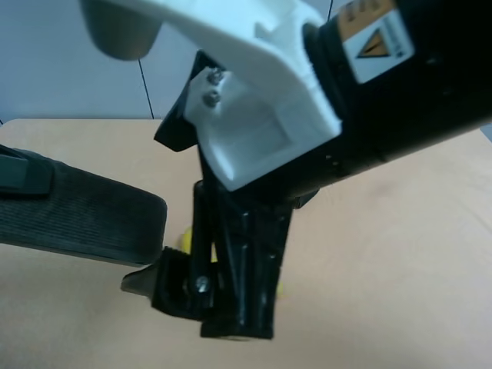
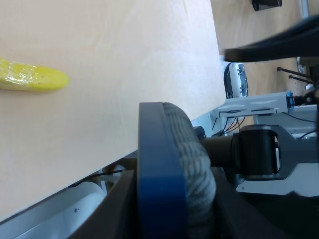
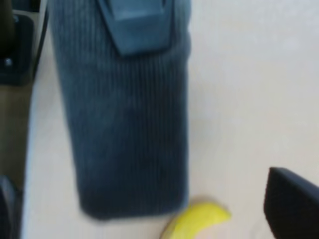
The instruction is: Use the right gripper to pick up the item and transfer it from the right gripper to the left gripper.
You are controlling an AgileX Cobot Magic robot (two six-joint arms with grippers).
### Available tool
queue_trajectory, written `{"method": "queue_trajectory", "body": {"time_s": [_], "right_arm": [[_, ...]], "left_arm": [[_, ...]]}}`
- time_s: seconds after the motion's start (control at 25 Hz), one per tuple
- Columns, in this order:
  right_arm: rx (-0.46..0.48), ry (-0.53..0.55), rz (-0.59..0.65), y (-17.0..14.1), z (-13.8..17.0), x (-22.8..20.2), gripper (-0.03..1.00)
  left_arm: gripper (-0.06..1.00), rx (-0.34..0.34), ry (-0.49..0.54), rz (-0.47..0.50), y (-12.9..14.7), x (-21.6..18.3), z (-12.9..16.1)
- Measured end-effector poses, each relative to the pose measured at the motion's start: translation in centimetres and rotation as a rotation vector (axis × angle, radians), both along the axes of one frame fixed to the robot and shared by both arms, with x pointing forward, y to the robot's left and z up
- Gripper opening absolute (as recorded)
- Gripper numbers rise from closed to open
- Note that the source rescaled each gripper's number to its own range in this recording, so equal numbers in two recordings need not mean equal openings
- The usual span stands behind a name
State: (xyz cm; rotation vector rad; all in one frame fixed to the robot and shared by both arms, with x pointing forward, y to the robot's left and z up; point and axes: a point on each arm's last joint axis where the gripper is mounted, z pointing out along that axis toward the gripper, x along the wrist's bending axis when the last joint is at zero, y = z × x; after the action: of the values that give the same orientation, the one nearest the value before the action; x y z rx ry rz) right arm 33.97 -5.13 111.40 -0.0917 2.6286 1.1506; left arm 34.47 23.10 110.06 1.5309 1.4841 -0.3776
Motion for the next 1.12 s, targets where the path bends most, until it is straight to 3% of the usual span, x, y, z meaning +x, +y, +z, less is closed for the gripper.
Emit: {"method": "queue_trajectory", "body": {"time_s": [0.16, 0.36, 0.52, 0.8, 1.12], "right_arm": [[-0.091, 0.038, -0.088, -2.6, 0.7, -0.5, 1.00], [-0.290, 0.091, -0.276, -6.2, 0.6, -0.7, 1.00], [-0.353, 0.117, -0.381, -8.7, 0.2, -1.3, 1.00], [-0.331, 0.198, -0.489, -14.4, -3.9, -3.9, 1.00], [-0.041, 0.187, -0.487, -20.1, -4.4, -6.7, 1.00]], "left_arm": [[0.00, 0.000, 0.000, 0.000, 0.0, 0.0, 0.0], [0.00, 0.000, 0.000, 0.000, 0.0, 0.0, 0.0], [0.00, 0.002, -0.004, -0.002, 0.0, 0.0, 0.0], [0.00, 0.004, -0.009, -0.006, 0.0, 0.0, 0.0], [0.00, 0.004, -0.009, -0.006, 0.0, 0.0, 0.0]]}}
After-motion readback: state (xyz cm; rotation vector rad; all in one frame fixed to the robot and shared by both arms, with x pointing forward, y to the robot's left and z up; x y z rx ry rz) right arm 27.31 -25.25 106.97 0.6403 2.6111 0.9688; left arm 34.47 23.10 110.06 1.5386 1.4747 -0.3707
